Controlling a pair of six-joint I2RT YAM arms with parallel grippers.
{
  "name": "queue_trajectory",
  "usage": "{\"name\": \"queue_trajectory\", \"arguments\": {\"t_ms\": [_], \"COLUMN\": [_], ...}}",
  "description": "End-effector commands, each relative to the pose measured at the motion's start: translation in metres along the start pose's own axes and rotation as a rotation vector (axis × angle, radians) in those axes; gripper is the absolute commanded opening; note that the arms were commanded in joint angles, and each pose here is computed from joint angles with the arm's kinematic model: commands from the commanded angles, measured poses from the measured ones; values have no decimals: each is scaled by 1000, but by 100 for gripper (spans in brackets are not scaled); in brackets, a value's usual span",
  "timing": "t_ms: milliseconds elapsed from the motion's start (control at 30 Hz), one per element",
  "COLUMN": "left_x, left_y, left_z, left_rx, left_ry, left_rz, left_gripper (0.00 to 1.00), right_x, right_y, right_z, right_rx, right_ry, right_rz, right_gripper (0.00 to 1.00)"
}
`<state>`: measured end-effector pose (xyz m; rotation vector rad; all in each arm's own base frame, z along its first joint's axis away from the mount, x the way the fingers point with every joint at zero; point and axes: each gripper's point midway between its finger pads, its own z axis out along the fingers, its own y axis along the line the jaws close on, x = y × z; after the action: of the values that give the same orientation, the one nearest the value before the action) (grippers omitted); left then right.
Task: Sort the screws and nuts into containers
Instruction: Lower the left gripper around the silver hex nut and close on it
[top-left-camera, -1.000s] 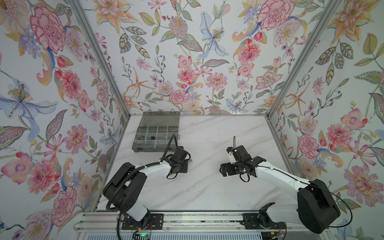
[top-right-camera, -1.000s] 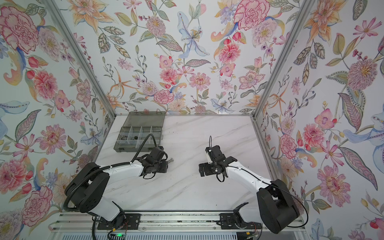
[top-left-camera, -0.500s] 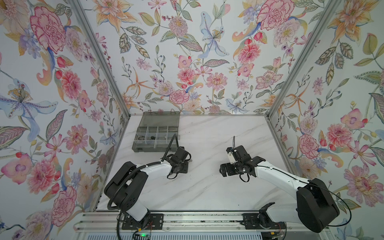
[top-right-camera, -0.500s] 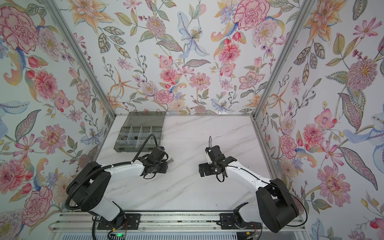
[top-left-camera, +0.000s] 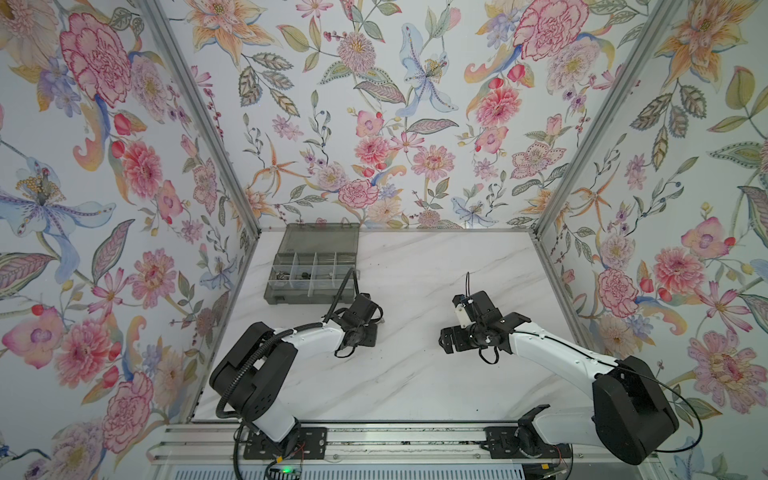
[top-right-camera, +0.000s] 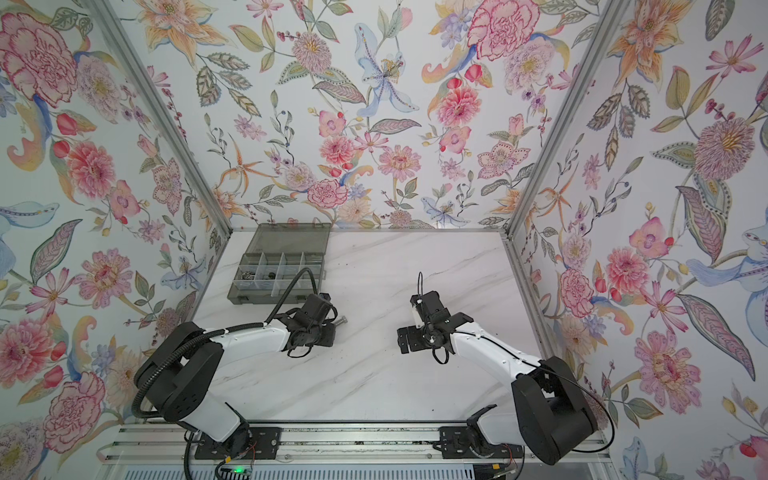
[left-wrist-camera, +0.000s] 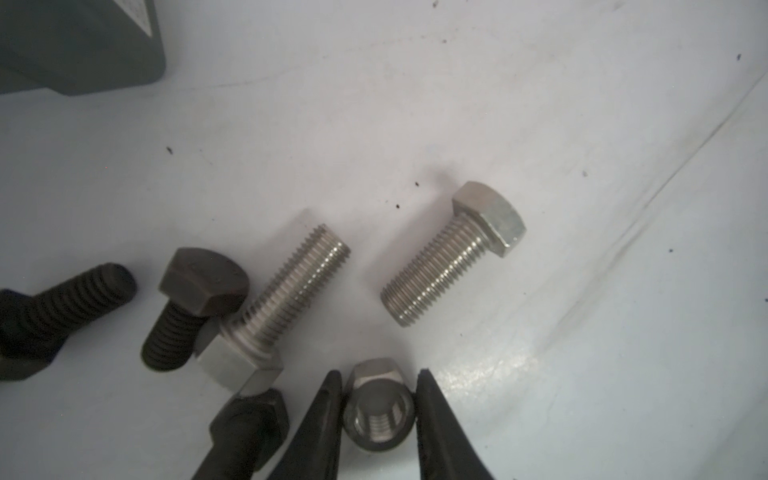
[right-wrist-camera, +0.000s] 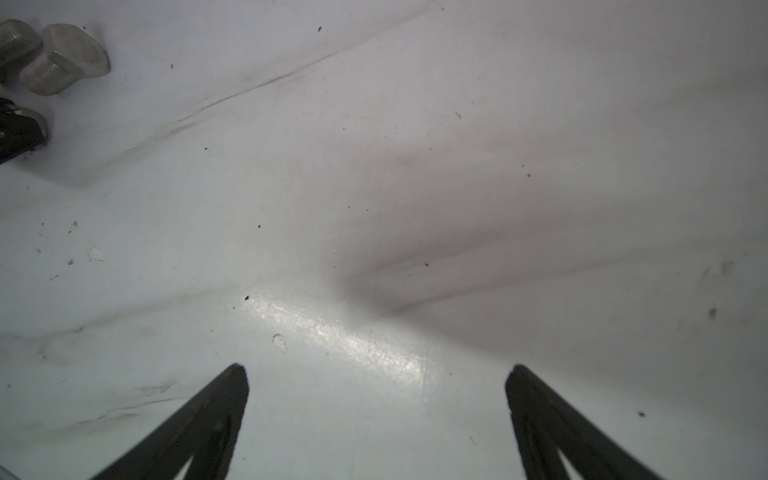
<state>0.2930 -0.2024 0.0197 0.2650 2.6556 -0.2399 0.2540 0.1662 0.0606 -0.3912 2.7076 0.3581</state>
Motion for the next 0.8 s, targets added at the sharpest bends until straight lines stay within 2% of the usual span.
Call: {"name": "queue_trajectory", "arguments": {"t_ms": [0,100,300,500,767], "left_x": [7,8,5,-19,-75], "left_y": [-2,-3,-6,-8,7], "left_z": [3,5,7,-15,-64], "left_rx": [-11,-8,6,0,13], "left_ry": [28,36,27,-36,-159], "left_rz": [31,35,30,45,42], "left_gripper": [29,23,0,0,0], "right_x": [-4,-4,-3,-4,-3], "right_y": [3,3,2,3,2], "right_z": [0,0,-1,-1,-2], "right_rx": [-8,-8,-4,-5,-5], "right_ry": [-3,-4,-5,-5,-9], "right_rz": [-1,0,0,-2,-1], "right_gripper": [99,99,99,99,99]}}
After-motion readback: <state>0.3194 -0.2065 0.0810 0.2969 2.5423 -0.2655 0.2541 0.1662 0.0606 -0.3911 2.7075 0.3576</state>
